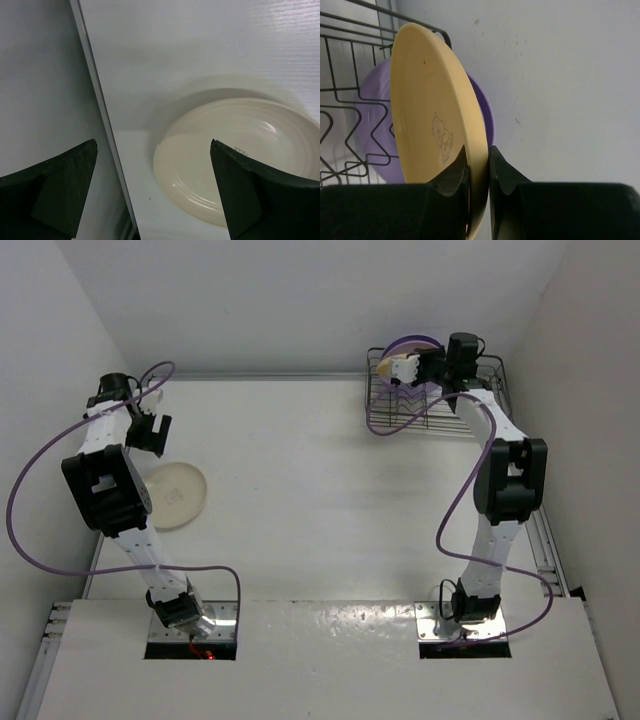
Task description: Load the plates into the dish rack
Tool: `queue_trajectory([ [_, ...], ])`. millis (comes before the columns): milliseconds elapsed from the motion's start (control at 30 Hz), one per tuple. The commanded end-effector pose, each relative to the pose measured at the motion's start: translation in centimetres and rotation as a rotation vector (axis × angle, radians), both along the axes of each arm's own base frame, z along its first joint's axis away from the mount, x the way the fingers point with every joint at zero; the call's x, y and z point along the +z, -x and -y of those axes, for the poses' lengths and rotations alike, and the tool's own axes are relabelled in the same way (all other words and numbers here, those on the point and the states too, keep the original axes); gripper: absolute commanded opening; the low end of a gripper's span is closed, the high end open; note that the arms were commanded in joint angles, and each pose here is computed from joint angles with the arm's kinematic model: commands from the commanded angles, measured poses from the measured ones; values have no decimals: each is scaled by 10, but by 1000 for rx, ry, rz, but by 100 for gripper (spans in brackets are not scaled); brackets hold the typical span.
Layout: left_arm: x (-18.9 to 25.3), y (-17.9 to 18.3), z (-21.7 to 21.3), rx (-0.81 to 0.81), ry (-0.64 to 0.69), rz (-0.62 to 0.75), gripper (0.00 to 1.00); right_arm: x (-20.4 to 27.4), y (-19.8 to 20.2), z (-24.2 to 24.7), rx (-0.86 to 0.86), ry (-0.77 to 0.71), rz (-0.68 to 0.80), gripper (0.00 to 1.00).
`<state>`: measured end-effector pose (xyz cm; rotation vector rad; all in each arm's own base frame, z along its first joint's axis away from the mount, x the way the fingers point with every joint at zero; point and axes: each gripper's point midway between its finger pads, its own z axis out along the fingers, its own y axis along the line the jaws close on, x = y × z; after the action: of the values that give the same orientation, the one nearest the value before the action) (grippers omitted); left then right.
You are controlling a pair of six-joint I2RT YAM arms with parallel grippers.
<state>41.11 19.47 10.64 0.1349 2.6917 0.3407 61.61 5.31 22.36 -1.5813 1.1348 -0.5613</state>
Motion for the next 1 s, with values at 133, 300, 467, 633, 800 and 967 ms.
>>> queue_trajectory([
  [133,-6,2,-4,-16,4,-8,100,19,-8,6,88,14,67,0],
  [300,-6,4,-8,-6,-14,-16,100,-14,-4,6,83,-11,1,0],
  [467,-5,6,-10,13,-24,-19,100,-26,-4,9,84,-68,-29,0],
  [633,-2,4,-10,22,-23,-8,100,-27,-9,4,82,-174,-2,34],
  [800,1,5,-9,30,-20,-6,100,-14,-5,0,78,-284,32,53],
  [967,0,4,-6,22,-5,0,100,7,-1,13,-15,-361,102,77],
])
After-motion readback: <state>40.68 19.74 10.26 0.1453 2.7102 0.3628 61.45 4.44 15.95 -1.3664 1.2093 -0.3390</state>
